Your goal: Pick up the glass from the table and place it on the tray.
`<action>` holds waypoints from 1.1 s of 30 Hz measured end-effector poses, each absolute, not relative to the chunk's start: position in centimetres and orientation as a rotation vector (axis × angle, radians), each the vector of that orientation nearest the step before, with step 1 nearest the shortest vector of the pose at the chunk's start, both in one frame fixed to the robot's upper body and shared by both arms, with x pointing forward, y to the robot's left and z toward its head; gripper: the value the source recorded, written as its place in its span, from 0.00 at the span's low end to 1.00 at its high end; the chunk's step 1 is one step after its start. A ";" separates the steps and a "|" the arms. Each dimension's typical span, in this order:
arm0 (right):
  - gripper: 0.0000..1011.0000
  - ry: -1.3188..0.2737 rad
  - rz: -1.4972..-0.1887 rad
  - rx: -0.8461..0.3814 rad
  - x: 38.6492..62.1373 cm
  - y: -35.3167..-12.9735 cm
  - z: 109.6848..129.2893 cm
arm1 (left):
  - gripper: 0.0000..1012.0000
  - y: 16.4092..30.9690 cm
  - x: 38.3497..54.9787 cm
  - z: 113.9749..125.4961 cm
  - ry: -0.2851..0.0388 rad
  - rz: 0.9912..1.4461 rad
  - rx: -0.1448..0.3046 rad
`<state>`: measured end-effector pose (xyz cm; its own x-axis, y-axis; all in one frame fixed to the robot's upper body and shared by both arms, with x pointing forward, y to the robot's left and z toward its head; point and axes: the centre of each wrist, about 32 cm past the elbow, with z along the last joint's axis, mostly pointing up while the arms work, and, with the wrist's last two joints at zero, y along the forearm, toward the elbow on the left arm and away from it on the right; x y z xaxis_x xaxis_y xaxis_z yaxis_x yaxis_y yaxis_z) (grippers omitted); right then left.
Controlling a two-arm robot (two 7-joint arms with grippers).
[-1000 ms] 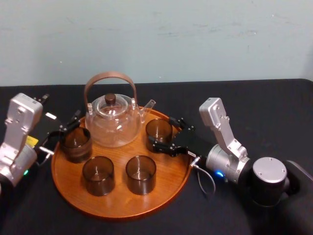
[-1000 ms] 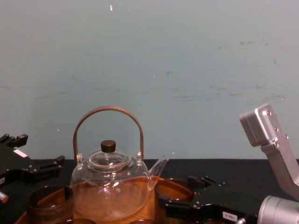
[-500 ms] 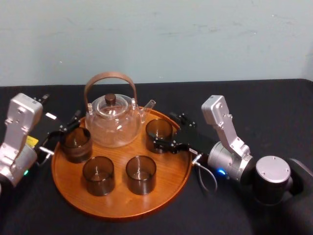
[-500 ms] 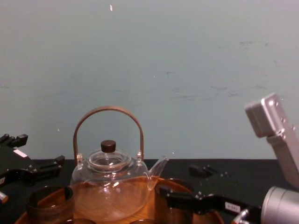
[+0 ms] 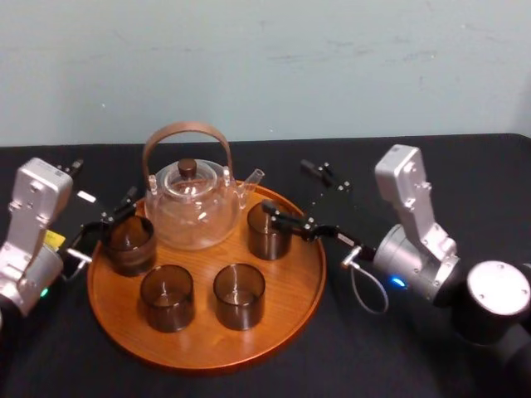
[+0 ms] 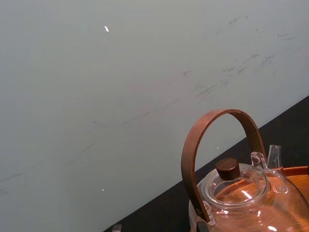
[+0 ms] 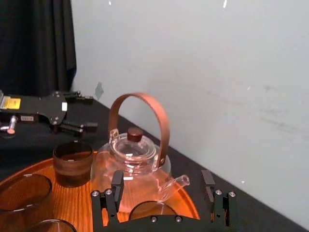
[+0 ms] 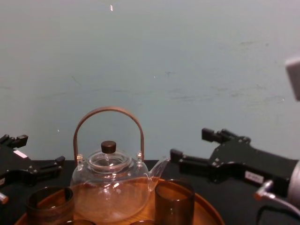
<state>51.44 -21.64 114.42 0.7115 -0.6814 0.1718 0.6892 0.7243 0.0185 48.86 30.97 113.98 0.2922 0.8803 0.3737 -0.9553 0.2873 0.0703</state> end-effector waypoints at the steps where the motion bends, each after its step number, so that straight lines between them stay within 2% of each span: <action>1: 0.99 -0.178 -0.765 -0.042 51.2 -21.9 114.7 | 0.99 31.0 48.9 114.0 -0.285 1.248 0.304; 7: 0.99 -0.194 -0.802 -0.031 50.2 -23.2 115.2 | 0.99 31.0 48.9 114.0 -0.285 1.248 0.304; 14: 0.99 -0.199 -0.890 -0.036 48.7 -25.8 115.2 | 0.99 31.0 48.9 114.0 -0.285 1.248 0.304; 23: 0.99 -0.179 -1.011 -0.062 46.6 -29.2 114.1 | 0.99 31.0 48.9 114.0 -0.285 1.248 0.304; 33: 0.99 -0.192 -1.090 -0.116 46.0 -30.2 113.2 | 0.99 31.0 48.9 114.0 -0.285 1.248 0.305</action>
